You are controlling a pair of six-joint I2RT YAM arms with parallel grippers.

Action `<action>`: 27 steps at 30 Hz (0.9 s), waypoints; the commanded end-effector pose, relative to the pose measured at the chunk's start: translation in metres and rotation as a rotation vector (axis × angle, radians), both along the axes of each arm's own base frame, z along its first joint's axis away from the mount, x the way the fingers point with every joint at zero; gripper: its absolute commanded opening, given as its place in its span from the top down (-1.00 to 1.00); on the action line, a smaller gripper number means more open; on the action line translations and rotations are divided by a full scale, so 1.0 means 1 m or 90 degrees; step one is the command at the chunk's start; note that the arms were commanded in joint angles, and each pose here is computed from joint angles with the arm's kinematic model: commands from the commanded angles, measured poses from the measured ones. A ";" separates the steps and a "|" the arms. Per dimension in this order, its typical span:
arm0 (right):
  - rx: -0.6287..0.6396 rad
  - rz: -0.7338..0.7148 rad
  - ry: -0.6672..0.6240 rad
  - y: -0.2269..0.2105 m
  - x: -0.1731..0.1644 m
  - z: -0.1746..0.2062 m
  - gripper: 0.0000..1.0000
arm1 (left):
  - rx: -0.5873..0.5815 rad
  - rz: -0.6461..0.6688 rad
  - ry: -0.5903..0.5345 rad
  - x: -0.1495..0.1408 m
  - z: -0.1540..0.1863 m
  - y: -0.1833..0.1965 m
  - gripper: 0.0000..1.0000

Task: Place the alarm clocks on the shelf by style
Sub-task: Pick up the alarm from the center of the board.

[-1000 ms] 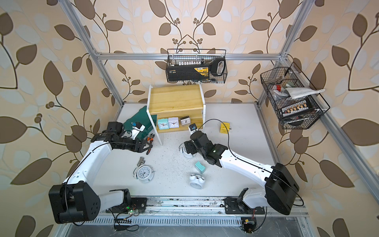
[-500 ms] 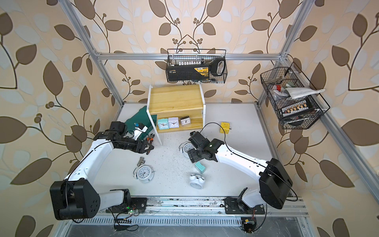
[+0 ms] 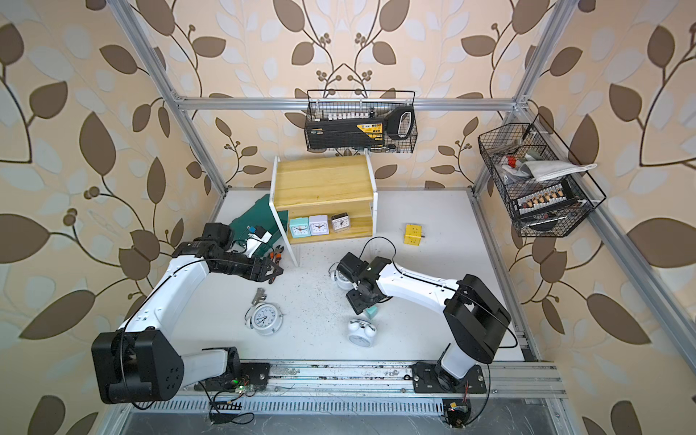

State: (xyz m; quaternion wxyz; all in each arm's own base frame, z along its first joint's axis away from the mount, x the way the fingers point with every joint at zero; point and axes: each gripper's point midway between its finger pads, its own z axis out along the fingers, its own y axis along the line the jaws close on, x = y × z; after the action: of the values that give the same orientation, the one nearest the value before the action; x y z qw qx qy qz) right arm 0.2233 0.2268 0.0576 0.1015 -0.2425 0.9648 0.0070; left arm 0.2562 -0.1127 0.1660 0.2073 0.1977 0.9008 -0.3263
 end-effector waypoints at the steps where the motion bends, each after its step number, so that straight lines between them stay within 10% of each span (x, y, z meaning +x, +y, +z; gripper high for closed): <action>1: -0.020 -0.001 -0.022 0.001 0.010 0.004 -0.21 | -0.002 -0.013 -0.019 0.002 0.008 -0.003 -0.44; 27: 0.104 -0.083 -0.089 0.011 0.029 0.066 0.45 | 0.023 -0.118 -0.030 -0.014 0.007 -0.029 -0.51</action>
State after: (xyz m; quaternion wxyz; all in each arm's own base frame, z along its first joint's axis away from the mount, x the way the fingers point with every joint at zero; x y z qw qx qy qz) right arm 0.2439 0.2295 0.0969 0.1603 -0.2033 0.9656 0.0227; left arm 0.2432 -0.1343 0.1648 0.1901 0.2550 0.8887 -0.3303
